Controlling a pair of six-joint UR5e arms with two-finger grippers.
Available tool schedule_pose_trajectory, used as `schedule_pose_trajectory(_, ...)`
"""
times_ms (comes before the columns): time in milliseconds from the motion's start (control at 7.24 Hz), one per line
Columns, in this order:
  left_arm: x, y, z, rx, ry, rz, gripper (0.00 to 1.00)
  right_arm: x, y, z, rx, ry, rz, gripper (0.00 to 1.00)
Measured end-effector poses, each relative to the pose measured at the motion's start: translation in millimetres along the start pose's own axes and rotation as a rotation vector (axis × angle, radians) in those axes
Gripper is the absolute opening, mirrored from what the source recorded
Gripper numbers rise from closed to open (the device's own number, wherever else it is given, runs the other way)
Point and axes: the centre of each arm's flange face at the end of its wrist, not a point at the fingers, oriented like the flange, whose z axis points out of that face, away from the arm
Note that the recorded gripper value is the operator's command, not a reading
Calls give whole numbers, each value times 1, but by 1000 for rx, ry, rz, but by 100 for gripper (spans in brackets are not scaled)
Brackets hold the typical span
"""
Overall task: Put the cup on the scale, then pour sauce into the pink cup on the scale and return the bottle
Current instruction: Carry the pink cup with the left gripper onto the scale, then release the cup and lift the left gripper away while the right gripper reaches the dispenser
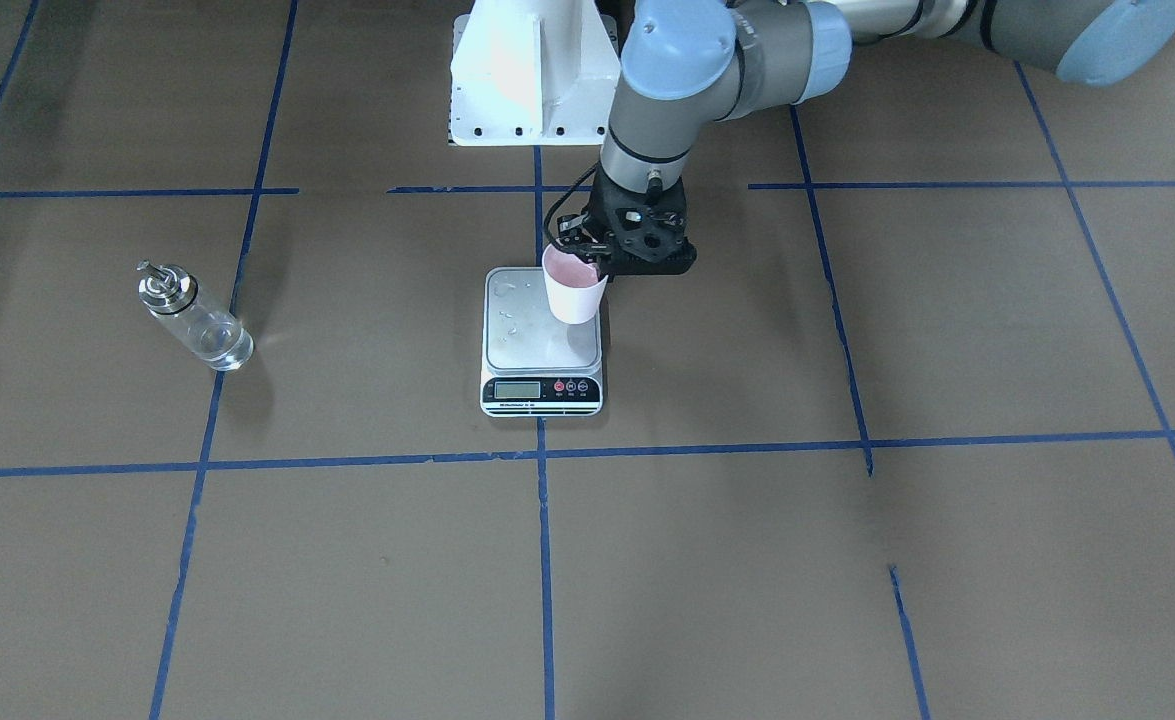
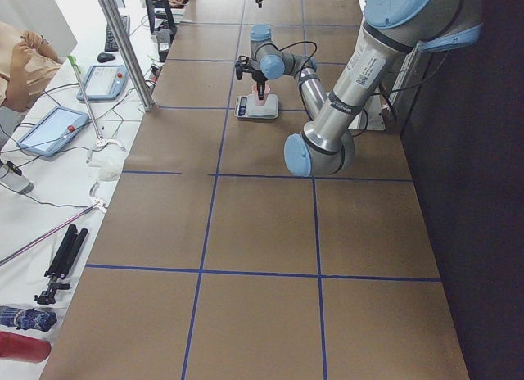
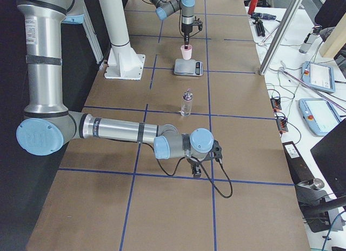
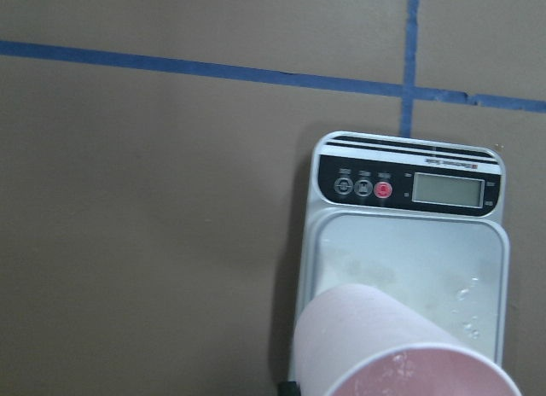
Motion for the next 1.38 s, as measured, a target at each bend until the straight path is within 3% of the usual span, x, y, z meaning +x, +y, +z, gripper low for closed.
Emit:
schedule_pose_trajectory(138, 16, 1, 13, -5, -15, 5, 0, 0, 0, 0, 1, -1, -1, 100)
schedule_pose_trajectory(276, 27, -1, 22, -6, -30, 5, 18, 0, 0, 0, 1, -2, -1, 100)
schedule_pose_trajectory(414, 32, -3, 26, -5, -38, 4, 50, 0, 0, 0, 1, -2, -1, 100)
schedule_pose_trajectory(552, 32, -4, 28, -3, -43, 3, 64, -1, 0, 0, 2, -2, -2, 100)
schedule_pose_trajectory(829, 34, -2, 18, 4, -24, 10, 76, -8, -4, -5, 26, -23, -9, 100)
schedule_pose_trajectory(967, 28, 0, -9, 25, 15, 17, 77, -19, -5, -7, 56, -70, -4, 100)
schedule_pose_trajectory(1105, 0, -1, -38, 60, 46, 15, 77, -35, -3, -2, 95, -102, -23, 100)
schedule_pose_trajectory(1381, -72, -22, -74, 133, 43, -29, 77, -84, 8, 27, 201, -120, -44, 100)
